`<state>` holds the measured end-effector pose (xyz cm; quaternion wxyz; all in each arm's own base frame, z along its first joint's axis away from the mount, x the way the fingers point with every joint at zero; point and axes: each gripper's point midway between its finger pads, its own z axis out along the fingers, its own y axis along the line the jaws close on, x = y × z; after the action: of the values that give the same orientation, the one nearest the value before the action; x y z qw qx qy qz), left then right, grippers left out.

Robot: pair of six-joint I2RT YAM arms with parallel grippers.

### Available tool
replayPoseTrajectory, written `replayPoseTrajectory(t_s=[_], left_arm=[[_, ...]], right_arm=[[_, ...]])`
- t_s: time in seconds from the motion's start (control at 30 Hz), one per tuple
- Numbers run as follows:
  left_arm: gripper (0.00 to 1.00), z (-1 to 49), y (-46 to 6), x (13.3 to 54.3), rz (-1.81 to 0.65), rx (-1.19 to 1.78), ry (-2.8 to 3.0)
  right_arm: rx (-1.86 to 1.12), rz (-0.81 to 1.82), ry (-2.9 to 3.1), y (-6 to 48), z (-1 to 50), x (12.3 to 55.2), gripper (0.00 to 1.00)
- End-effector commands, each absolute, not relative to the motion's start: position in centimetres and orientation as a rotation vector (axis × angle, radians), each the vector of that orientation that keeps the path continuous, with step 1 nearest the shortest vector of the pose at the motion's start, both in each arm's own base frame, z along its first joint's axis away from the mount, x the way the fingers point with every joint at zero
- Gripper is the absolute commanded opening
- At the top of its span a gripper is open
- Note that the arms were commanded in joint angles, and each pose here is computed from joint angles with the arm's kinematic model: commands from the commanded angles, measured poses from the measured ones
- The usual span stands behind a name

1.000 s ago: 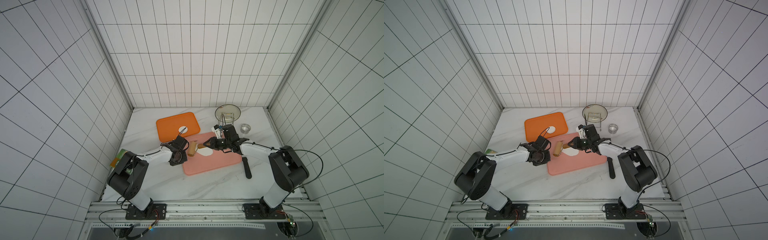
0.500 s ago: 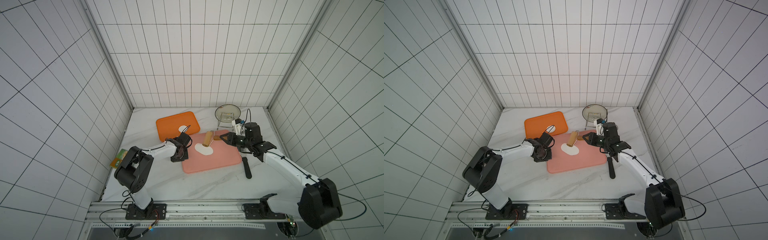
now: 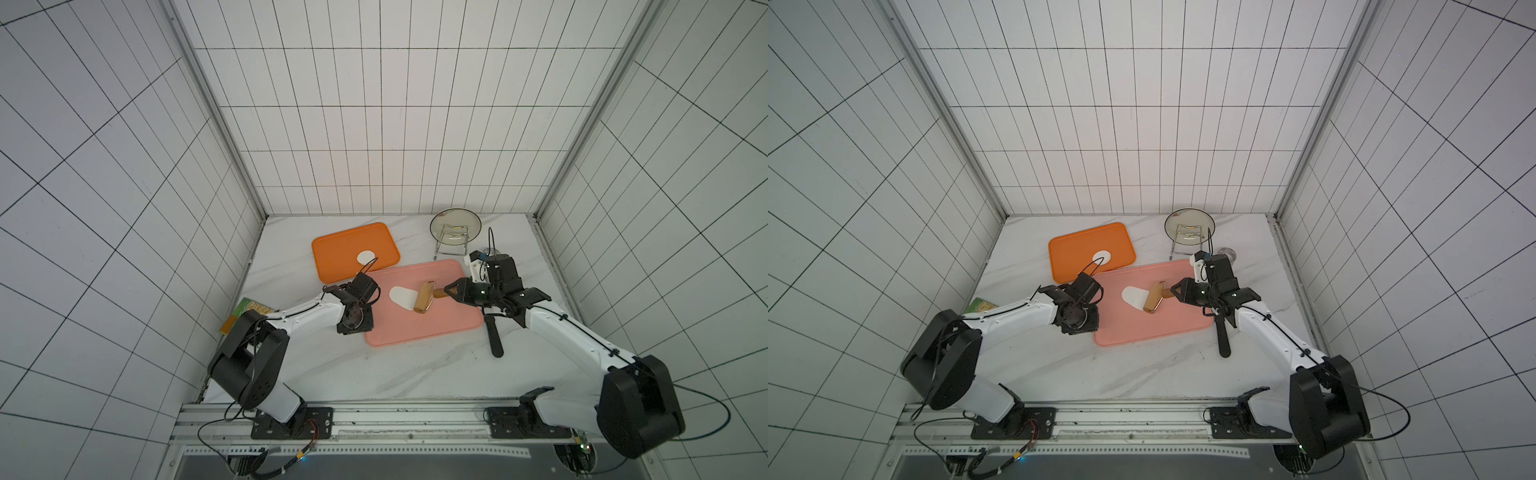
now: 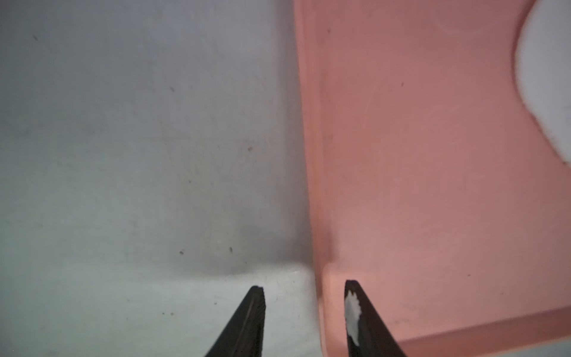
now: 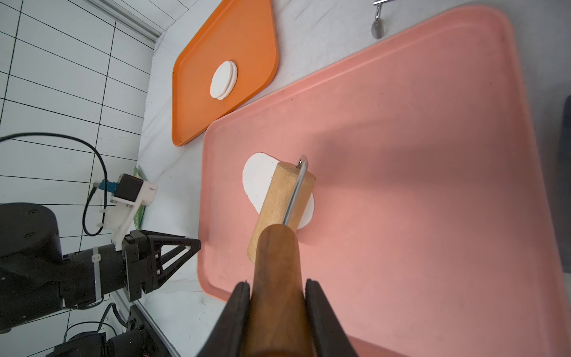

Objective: Roll out the dumpling wrappers from the dough
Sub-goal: Flatten out the dough on the work surface.

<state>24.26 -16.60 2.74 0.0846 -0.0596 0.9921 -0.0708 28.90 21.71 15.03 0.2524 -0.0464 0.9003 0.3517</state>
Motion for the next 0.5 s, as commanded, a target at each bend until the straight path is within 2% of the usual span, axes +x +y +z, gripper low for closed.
replayPoseTrajectory(t_s=[0.0, 0.13, 0.4, 0.47], left_arm=[[0.42, 1.9, -17.8, 22.5, -0.295, -0.183, 2.997], [0.36, 0.8, -17.5, 21.6, -0.261, -0.194, 3.027], [0.0, 0.9, -15.2, 21.5, -0.099, -0.158, 3.01], [0.0, 1.0, -14.8, 21.6, -0.063, -0.14, 3.005]], right_arm=[[-0.16, 0.972, 2.352, 22.0, 18.1, 29.7, 0.0], [-0.177, 0.966, 2.334, 22.1, 19.0, 30.0, 0.0], [-0.294, 1.052, 2.308, 23.5, 20.4, 29.6, 0.0], [-0.329, 1.061, 2.318, 23.8, 20.5, 29.4, 0.0]])
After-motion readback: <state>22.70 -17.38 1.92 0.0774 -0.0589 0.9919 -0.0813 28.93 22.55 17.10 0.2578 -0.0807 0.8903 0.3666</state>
